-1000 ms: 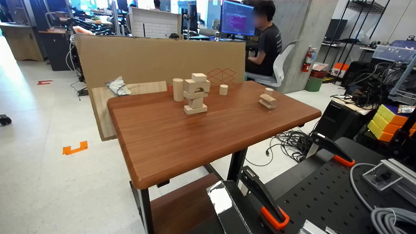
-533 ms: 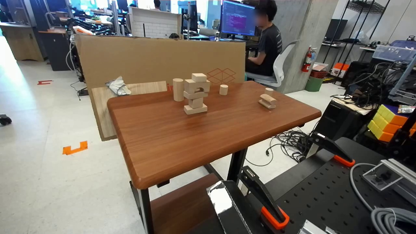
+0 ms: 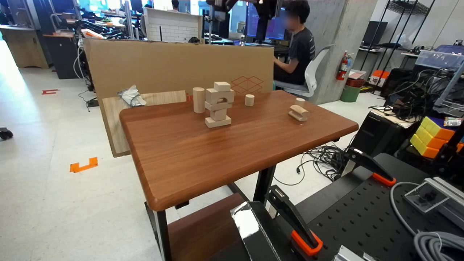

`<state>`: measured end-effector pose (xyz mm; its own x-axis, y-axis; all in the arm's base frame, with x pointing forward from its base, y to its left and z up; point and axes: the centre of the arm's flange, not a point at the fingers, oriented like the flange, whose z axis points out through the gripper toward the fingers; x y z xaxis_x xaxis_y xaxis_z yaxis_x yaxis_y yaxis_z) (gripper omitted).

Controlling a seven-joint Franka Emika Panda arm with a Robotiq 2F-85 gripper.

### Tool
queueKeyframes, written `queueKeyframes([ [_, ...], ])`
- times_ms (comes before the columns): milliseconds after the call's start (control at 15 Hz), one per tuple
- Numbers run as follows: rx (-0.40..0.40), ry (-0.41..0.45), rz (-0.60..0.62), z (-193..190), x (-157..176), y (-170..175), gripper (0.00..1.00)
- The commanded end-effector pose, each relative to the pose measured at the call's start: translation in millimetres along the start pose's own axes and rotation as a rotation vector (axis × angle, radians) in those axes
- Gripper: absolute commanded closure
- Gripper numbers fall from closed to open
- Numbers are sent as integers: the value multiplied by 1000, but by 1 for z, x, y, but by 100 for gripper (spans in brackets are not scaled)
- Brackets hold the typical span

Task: Remove the small block from the stack

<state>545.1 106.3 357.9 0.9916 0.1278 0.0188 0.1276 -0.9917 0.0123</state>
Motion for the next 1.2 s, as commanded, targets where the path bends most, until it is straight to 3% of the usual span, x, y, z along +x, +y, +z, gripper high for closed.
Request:
queueKeyframes([
  [0, -8, 7, -2, 17, 26, -7, 0],
  [1133, -2, -89, 25, 90, 63, -12, 0],
])
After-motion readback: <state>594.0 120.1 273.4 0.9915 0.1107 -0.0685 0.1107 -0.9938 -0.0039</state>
